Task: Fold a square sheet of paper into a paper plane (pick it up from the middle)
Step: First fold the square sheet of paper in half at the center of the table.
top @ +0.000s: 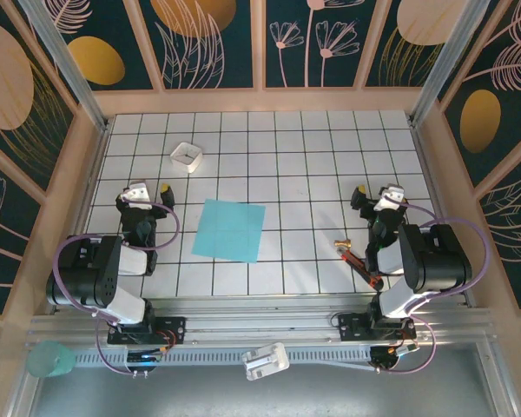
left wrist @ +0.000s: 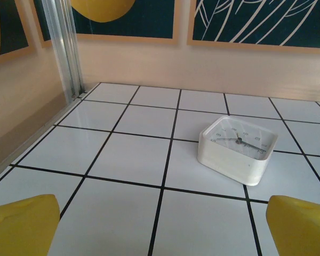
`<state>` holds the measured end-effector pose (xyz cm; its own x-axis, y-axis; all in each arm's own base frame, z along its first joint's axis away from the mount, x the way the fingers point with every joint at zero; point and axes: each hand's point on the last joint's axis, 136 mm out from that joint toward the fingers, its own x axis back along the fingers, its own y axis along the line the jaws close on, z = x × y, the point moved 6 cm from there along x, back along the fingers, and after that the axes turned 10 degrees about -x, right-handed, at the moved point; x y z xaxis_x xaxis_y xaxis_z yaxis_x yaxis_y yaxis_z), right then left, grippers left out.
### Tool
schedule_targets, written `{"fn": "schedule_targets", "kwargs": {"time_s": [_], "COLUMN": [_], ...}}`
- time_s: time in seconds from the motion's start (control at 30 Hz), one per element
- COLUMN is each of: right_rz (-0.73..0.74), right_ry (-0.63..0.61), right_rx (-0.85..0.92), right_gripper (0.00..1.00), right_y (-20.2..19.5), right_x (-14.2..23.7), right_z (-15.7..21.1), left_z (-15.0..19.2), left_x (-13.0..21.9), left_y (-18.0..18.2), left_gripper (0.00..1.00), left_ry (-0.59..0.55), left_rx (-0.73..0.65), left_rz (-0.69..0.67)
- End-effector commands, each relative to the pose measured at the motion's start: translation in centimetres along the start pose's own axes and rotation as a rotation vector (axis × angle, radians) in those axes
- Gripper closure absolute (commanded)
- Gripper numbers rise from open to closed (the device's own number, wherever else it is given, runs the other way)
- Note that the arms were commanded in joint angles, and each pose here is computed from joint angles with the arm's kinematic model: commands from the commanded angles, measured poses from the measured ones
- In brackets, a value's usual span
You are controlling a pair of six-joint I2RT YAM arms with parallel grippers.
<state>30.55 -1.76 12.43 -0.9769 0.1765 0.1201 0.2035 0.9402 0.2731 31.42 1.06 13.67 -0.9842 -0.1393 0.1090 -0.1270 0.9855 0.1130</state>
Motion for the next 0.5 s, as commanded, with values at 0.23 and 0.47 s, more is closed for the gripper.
{"fn": "schedule_targets", "kwargs": {"time_s": [0.23, 0.47], "right_rz": [-0.011, -0.013], "right_ry": [-0.045, -0.043], "right_rx": [-0.014, -0.014], "right_gripper": [0.01, 0.01], "right_y": [0.27, 0.31], "right_x": [-0.34, -0.34], "right_z": [-1.09, -1.07], "left_z": [-0.6, -0.6], "left_x": [-0.09, -0.09], "left_y": [0.11, 0.11], "left_gripper": [0.01, 0.01], "left_ry": [-0.031, -0.031], "left_rx": [-0.005, -0.006], "left_rz": [0.008, 0.008]}}
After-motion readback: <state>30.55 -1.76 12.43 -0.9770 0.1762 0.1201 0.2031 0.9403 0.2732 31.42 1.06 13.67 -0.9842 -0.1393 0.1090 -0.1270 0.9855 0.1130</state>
